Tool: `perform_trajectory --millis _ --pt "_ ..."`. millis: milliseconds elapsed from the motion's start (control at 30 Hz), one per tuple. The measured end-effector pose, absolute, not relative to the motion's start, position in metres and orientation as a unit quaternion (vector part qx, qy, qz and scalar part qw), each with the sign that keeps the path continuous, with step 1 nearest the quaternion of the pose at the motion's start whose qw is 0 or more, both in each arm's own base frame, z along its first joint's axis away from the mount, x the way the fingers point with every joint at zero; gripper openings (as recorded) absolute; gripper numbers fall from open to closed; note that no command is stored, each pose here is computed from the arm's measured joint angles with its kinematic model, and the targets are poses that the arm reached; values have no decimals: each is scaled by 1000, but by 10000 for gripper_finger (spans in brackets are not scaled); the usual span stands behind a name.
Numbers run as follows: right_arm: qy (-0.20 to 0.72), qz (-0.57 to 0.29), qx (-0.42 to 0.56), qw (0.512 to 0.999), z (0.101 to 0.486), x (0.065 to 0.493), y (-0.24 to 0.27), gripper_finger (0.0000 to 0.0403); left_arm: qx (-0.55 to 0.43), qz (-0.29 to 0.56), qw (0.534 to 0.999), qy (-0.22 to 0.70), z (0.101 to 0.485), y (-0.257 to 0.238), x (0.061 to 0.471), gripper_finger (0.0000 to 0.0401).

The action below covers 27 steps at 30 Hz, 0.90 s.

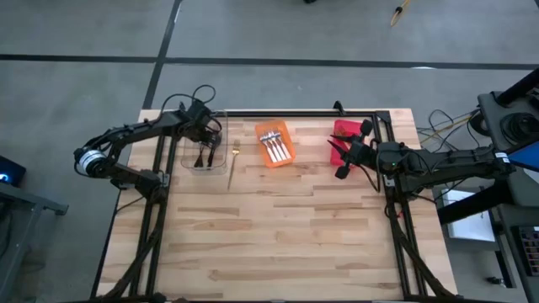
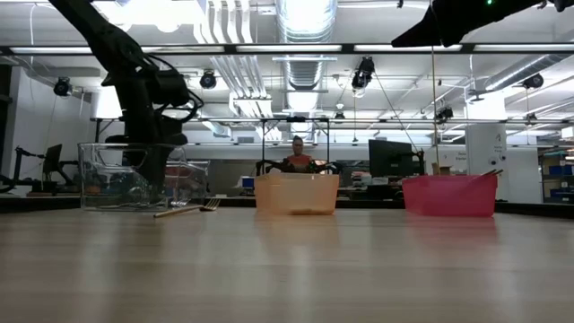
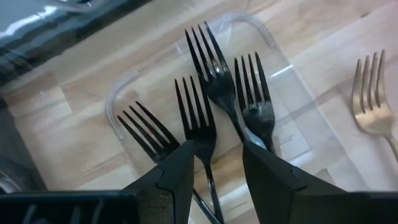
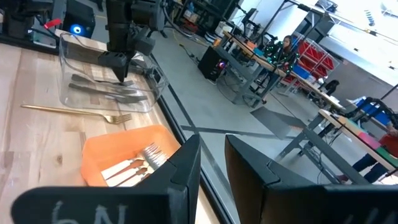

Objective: Sort silverware by color (type)
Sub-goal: Adjust the black fork

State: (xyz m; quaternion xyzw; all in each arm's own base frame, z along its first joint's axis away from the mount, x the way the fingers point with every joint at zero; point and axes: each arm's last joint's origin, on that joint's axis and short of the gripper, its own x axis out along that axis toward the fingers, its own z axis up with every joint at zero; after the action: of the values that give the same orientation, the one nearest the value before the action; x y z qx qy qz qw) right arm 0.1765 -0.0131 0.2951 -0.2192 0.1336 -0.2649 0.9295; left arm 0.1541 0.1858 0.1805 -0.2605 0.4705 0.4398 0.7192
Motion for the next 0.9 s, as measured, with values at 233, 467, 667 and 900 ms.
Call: perform_trajectory --millis 233,467,667,900 --pt "134 -265 -219 929 295 177 -13 66 -257 453 713 469 180 183 157 119" --pt "134 -265 -219 929 295 176 -13 66 -271 455 703 474 168 176 154 119" --pt "134 -265 -220 929 295 176 -13 66 -274 455 698 481 161 172 151 119" --pt "134 -265 -221 929 295 176 -13 66 -275 458 695 482 154 169 148 119"
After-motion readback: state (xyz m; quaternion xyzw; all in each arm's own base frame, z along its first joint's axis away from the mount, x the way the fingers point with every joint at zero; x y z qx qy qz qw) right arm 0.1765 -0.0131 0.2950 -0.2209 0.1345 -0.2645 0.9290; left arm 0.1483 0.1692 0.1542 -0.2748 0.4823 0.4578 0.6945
